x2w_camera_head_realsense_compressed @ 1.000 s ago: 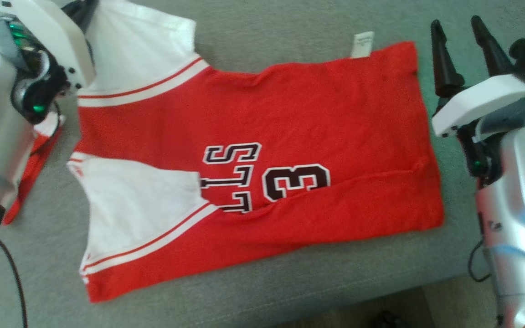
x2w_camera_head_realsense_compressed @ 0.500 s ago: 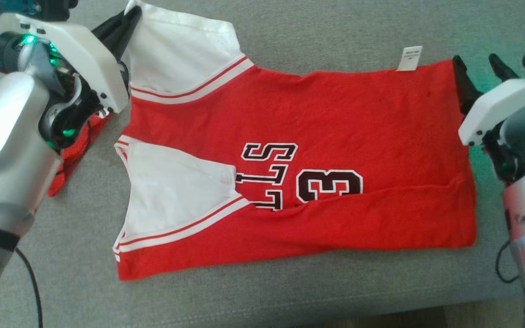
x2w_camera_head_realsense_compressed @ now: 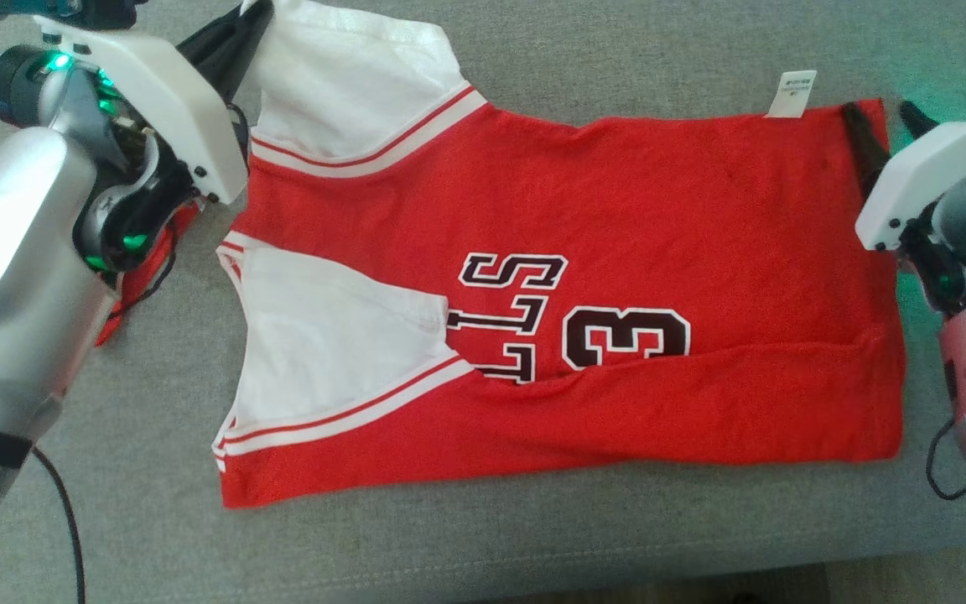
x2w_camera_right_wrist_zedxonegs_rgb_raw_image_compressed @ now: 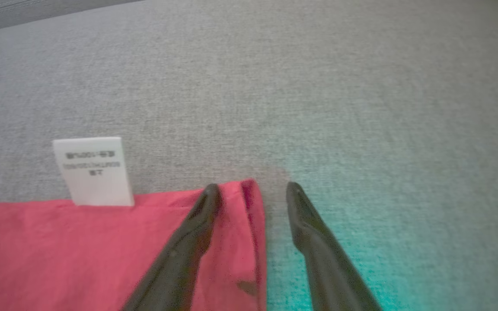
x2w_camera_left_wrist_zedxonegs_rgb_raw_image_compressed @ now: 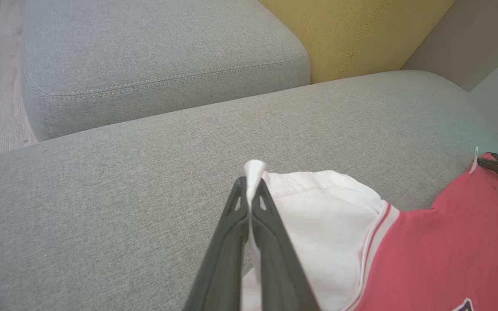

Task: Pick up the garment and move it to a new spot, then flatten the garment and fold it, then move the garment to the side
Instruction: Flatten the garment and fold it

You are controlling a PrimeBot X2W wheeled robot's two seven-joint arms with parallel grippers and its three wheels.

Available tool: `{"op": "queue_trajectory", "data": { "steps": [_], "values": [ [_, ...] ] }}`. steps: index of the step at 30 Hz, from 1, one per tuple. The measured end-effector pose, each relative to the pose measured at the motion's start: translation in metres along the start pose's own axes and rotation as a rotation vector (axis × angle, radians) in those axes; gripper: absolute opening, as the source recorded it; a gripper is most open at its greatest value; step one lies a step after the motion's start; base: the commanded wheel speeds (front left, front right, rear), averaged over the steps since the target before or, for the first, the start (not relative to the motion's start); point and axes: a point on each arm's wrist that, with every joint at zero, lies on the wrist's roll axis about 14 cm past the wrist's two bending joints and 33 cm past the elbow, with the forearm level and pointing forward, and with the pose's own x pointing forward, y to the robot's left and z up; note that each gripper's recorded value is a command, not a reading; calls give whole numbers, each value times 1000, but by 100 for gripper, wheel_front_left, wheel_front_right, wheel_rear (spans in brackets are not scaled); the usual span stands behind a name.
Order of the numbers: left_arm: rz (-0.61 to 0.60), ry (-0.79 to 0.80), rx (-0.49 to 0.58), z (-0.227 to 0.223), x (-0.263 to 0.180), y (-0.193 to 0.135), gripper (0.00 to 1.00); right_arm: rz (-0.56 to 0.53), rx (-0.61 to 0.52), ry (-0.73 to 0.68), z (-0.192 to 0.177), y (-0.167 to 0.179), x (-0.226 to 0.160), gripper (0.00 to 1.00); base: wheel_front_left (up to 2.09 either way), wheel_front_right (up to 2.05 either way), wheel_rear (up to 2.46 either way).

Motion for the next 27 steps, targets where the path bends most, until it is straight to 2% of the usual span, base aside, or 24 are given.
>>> {"op": "queue_trajectory", "data": {
  "steps": [4, 9, 15, 23, 27],
  "values": [
    [6, 0, -2, 0, 1, 1, 0, 7, -17, -16, 3, 3, 1, 0, 0, 0, 0],
    [44, -23, -9, 2, 0, 10, 0, -22, -31, -76, 15, -10, -1, 0, 0, 0, 0],
    [143, -120, -13, 22, -1, 35, 0, -51, -44, -184, 44, -18, 1, 0, 0, 0, 0],
    [196, -262, -10, 56, 8, 44, 0, -84, -61, -331, 84, -24, 3, 0, 0, 0, 0],
    [193, -254, 1, 54, 10, 44, 0, -73, -78, -325, 84, -17, 6, 0, 0, 0, 0]
  ]
}}
